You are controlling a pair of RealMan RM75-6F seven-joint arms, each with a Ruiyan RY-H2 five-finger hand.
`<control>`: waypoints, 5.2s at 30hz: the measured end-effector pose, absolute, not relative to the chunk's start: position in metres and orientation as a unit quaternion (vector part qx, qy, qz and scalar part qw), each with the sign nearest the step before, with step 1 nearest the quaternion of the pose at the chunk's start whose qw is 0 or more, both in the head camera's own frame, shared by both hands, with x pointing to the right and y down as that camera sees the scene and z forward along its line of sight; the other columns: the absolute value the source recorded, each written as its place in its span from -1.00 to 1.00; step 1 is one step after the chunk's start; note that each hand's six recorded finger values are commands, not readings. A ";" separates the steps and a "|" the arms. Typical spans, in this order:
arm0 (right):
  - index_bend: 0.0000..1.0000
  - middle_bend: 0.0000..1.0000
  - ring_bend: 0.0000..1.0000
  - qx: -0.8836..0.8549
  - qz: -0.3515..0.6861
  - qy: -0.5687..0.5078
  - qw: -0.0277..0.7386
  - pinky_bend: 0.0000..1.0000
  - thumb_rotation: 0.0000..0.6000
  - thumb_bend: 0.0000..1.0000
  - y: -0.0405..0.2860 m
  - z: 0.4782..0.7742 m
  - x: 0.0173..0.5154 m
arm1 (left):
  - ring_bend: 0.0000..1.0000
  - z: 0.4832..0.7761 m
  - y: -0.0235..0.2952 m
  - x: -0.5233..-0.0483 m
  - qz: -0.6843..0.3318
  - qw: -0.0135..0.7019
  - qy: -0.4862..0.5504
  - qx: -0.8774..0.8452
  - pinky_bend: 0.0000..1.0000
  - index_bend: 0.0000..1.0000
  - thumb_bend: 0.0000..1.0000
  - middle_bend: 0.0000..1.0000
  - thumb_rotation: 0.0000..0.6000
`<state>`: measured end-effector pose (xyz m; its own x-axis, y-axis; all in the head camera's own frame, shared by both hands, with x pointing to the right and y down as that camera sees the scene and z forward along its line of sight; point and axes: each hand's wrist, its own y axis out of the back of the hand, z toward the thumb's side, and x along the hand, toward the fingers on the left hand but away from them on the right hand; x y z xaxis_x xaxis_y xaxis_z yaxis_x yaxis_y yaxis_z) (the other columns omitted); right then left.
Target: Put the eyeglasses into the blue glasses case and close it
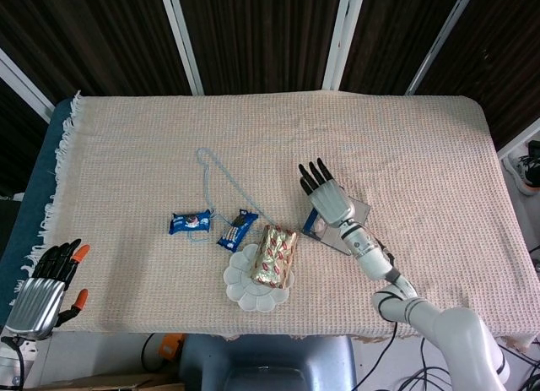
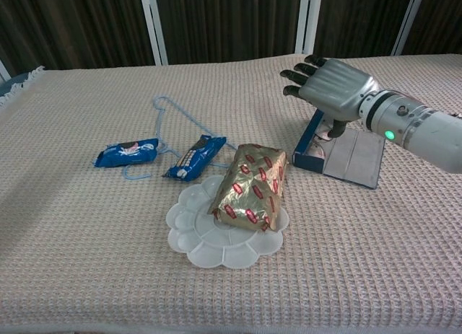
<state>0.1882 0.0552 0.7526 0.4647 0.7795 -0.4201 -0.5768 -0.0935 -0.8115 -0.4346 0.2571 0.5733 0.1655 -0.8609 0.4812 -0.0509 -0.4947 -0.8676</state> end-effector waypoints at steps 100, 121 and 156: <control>0.09 -0.86 -1.00 -0.627 0.455 -0.123 0.621 -1.00 1.00 -0.05 0.108 0.751 0.283 | -1.00 0.579 0.262 -0.426 -0.564 0.394 0.323 -0.650 -0.82 -1.00 -0.17 -1.00 1.00; 0.19 -0.84 -1.00 -0.621 0.439 -0.130 0.636 -1.00 1.00 0.04 0.087 0.751 0.248 | -1.00 0.578 0.263 -0.427 -0.563 0.393 0.325 -0.651 -0.81 -1.00 -0.17 -1.00 1.00; 0.55 -0.68 -1.00 -0.642 0.413 -0.128 0.633 -1.00 1.00 0.32 0.137 0.730 0.291 | -1.00 0.574 0.265 -0.427 -0.550 0.387 0.324 -0.666 -0.81 -1.00 -0.17 -1.00 1.00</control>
